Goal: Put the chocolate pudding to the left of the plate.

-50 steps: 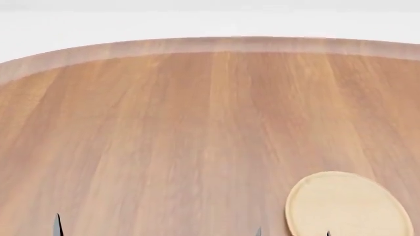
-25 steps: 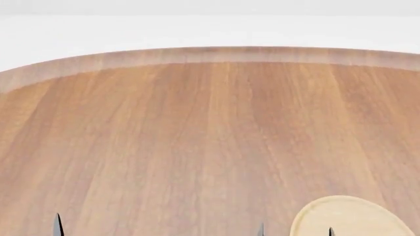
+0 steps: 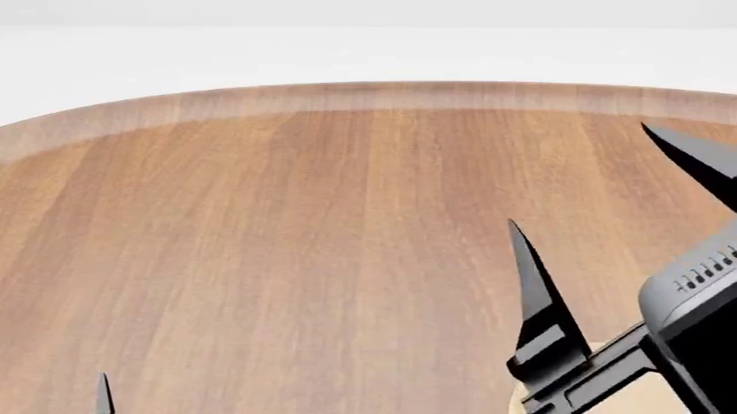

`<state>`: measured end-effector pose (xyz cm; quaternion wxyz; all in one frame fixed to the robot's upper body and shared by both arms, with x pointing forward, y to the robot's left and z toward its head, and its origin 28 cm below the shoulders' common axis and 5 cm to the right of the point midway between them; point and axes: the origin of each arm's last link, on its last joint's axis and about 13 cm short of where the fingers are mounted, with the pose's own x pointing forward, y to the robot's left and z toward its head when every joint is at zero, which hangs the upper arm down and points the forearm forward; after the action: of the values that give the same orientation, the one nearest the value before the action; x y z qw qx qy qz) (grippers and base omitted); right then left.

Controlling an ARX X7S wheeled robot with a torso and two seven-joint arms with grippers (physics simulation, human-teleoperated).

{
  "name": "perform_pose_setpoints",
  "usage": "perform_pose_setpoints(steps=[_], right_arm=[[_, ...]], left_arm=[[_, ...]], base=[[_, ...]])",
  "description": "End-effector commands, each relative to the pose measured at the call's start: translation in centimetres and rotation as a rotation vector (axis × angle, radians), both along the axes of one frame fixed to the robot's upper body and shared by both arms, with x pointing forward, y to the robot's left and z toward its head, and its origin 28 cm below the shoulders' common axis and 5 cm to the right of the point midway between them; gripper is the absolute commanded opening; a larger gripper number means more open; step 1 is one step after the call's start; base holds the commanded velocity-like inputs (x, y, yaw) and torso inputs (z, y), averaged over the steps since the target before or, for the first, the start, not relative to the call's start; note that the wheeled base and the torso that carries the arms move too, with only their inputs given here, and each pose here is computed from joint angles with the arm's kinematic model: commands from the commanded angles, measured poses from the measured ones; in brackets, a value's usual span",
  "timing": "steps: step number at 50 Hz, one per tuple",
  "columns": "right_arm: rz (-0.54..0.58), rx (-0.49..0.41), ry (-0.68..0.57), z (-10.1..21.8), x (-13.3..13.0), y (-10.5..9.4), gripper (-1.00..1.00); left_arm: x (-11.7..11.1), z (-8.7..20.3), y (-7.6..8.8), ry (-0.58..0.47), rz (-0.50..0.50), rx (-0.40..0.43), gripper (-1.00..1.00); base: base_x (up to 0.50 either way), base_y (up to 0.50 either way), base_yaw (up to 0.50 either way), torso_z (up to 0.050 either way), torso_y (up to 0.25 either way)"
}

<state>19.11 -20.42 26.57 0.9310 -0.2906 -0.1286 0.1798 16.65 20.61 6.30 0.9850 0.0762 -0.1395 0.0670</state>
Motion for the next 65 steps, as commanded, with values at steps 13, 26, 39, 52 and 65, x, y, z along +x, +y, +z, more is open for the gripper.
perform_pose_setpoints(steps=[13, 26, 39, 52, 65], right_arm=[[0.324, -0.340, 0.443, -0.3, -0.8, -0.6, 1.00], [0.408, -0.412, 0.609, -6.1, -0.4, 0.6, 1.00], [0.476, -0.411, 0.685, -10.4, 0.8, 1.8, 1.00], [0.490, -0.403, 0.725, -11.9, 0.6, 1.5, 1.00], [0.450, -0.316, 0.794, -14.9, 0.9, -0.3, 1.00]], left_arm=[[0.2, -0.2, -0.1, 0.015, -0.009, 0.011, 1.00], [0.2, -0.2, -0.3, 0.021, -0.016, 0.022, 1.00], [0.3, -0.4, -0.3, 0.022, -0.015, 0.029, 1.00], [0.1, -0.4, -0.4, 0.025, -0.018, 0.033, 1.00], [0.2, -0.6, -0.4, 0.027, -0.011, 0.032, 1.00]], base=[[0.00, 0.00, 0.00, 0.000, 0.000], [0.00, 0.00, 0.00, 0.000, 0.000], [0.00, 0.00, 0.00, 0.000, 0.000], [0.00, 0.00, 0.00, 0.000, 0.000], [0.00, 0.00, 0.00, 0.000, 0.000]])
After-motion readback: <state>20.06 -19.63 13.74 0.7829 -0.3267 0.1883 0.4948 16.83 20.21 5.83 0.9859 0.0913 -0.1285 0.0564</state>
